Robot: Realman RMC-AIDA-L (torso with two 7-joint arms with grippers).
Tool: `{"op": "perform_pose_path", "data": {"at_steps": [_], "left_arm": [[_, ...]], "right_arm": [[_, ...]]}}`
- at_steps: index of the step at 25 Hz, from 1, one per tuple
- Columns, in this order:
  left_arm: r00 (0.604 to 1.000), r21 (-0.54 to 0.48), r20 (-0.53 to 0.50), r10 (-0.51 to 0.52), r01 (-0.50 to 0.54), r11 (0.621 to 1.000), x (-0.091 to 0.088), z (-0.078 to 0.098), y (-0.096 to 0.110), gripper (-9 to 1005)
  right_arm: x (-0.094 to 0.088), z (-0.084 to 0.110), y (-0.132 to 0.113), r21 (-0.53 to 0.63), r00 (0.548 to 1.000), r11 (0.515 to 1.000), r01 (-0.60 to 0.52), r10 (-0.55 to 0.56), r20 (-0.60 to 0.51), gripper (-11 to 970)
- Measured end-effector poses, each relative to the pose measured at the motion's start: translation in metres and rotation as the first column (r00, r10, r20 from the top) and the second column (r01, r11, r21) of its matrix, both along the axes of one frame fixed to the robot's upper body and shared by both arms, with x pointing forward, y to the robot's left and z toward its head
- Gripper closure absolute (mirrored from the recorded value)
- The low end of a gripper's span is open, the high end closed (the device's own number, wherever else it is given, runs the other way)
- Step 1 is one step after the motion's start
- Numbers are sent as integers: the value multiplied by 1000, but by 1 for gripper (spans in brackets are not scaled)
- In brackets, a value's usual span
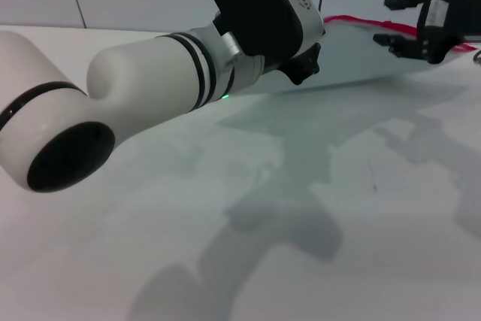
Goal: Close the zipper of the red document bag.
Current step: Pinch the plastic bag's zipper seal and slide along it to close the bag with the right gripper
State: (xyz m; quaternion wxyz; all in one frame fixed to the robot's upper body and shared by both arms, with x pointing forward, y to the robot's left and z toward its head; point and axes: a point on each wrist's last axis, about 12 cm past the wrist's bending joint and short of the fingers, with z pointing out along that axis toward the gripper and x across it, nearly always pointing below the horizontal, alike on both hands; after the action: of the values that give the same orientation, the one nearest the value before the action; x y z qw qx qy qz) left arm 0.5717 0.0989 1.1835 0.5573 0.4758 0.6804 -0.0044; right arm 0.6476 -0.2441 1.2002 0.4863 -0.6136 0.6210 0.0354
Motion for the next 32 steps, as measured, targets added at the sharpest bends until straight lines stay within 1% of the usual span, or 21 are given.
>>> {"op": "perform_pose_path", "data": {"at_steps": [7, 19, 30, 32], "left_arm": [[1000, -1, 5, -3, 3, 1000, 0, 1, -1, 927], [1000, -2, 6, -4, 4, 1000, 0, 2, -1, 925], [1000, -2, 6, -4, 4, 1000, 0, 2, -1, 923], [1000, -2, 6, -4, 4, 1000, 0, 2, -1, 923]], "right_arm": [[1, 5, 1, 1, 1000, 1000, 1, -1, 19, 496], [0, 4, 7, -13, 1000, 1000, -20, 20, 11, 509], [1, 4, 8, -13, 1000, 1000, -22, 22, 9, 604], [1, 4, 8, -12, 1000, 1000, -20, 20, 8, 667]]}}
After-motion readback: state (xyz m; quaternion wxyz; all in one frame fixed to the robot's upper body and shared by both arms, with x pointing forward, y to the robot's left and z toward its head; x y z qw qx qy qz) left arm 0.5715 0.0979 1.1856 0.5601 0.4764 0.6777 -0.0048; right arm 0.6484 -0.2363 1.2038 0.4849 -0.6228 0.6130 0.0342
